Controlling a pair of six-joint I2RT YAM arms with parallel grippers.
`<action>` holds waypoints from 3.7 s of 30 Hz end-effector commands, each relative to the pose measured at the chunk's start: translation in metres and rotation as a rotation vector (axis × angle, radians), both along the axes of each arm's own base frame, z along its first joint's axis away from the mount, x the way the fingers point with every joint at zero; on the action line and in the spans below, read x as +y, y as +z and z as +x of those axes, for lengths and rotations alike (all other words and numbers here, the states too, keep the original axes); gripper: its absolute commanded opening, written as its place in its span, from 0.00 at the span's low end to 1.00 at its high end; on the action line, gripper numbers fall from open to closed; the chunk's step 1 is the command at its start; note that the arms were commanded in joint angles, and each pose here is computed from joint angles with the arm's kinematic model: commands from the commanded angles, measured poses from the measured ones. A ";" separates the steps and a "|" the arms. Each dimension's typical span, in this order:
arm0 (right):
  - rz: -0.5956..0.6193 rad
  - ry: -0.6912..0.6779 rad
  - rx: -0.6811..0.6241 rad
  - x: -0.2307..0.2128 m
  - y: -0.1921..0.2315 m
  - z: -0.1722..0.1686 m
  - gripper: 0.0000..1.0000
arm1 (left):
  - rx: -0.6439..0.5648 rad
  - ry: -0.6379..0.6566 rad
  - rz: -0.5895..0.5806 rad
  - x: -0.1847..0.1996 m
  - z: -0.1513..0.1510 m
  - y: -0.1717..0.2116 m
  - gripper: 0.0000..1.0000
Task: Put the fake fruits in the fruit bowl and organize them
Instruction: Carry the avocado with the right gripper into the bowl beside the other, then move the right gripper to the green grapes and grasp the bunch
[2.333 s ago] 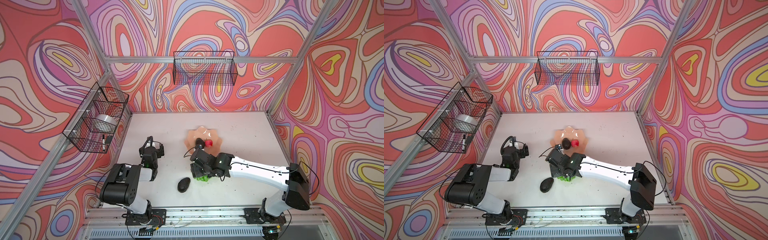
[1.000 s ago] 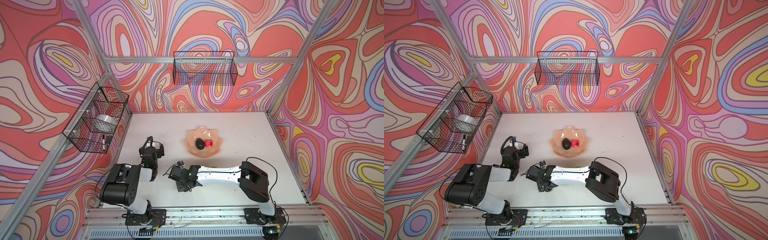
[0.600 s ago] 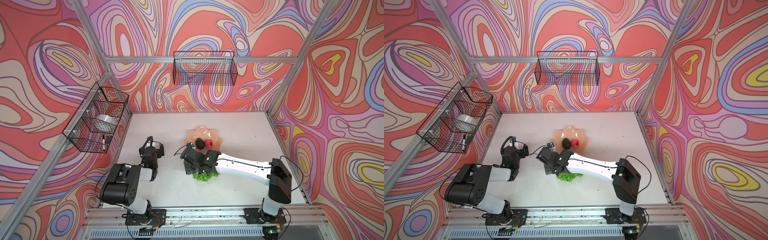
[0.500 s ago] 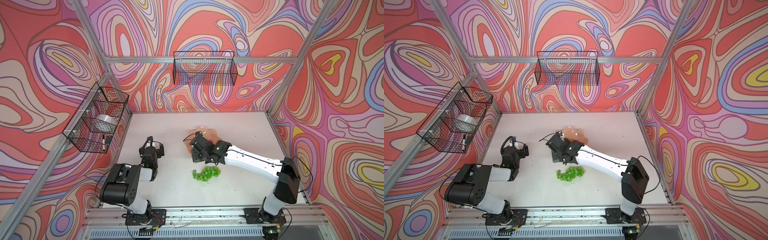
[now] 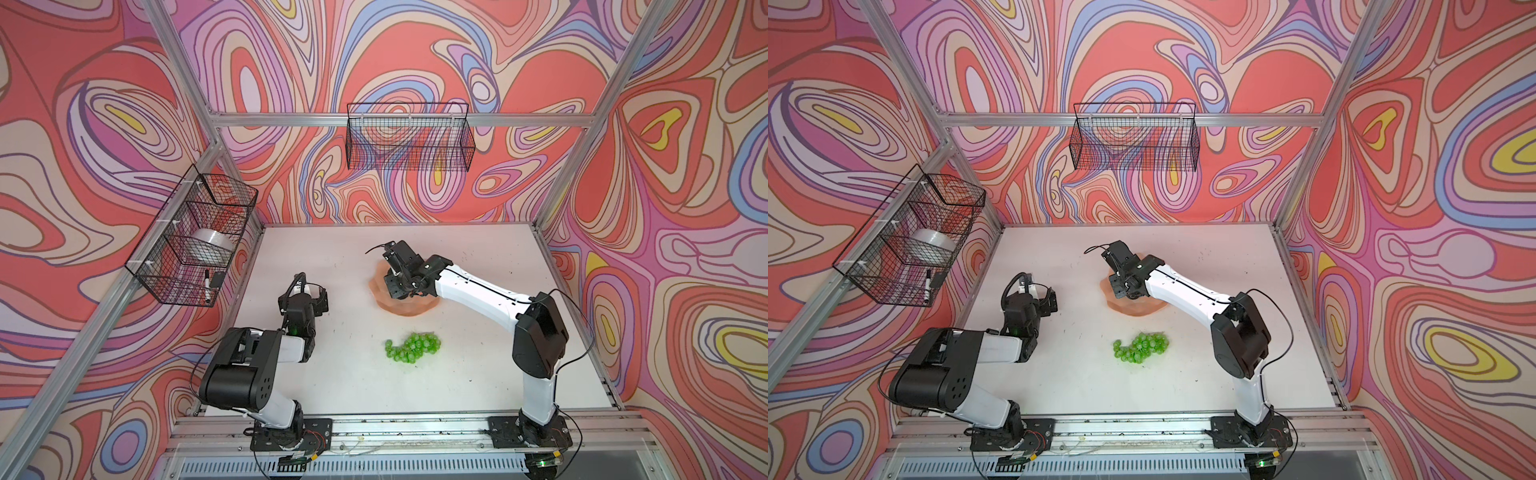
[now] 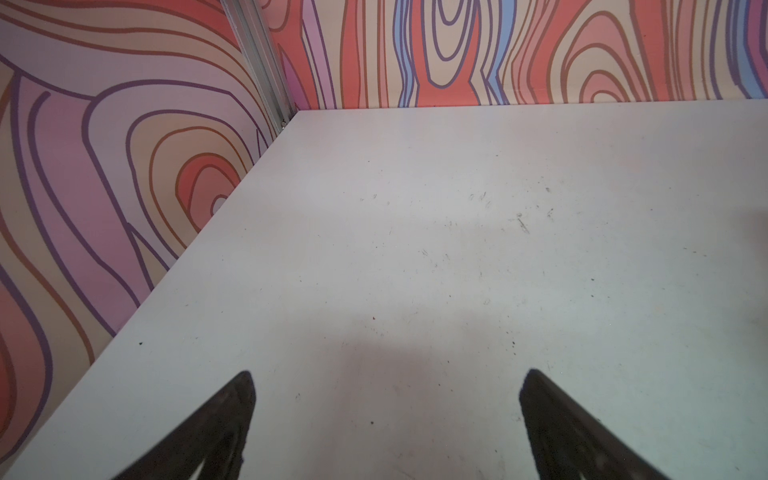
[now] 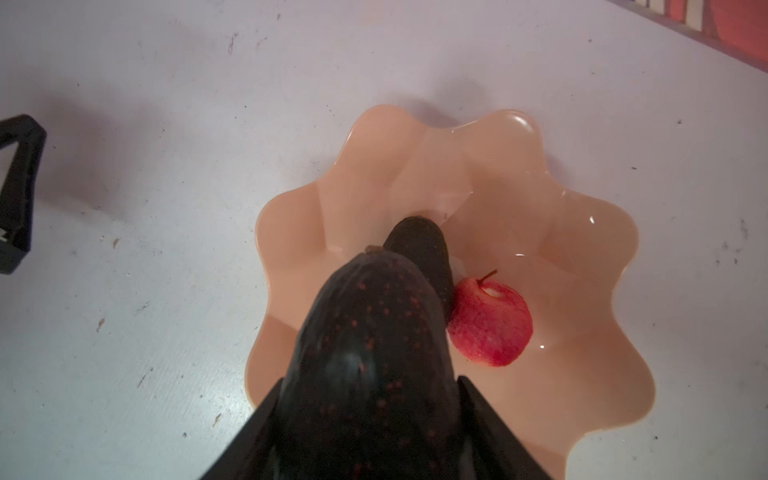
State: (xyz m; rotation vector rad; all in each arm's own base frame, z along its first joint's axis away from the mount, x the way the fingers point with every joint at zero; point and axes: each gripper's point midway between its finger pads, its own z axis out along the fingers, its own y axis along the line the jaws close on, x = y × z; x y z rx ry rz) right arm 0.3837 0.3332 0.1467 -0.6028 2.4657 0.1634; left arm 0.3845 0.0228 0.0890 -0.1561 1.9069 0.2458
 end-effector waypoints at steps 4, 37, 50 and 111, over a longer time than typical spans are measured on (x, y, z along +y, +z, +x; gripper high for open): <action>-0.046 0.153 -0.007 0.014 -0.011 0.005 0.46 | -0.015 0.008 0.004 0.002 0.004 0.005 1.00; -0.198 0.243 0.108 -0.001 -0.080 -0.011 0.62 | -0.016 0.008 0.003 0.002 0.004 0.005 1.00; -0.098 0.210 -0.006 0.001 -0.010 -0.007 0.76 | -0.013 0.006 0.004 0.001 0.004 0.004 1.00; -0.146 0.494 0.313 -0.045 -0.118 -0.160 0.57 | -0.016 0.007 0.003 0.002 0.004 0.005 1.00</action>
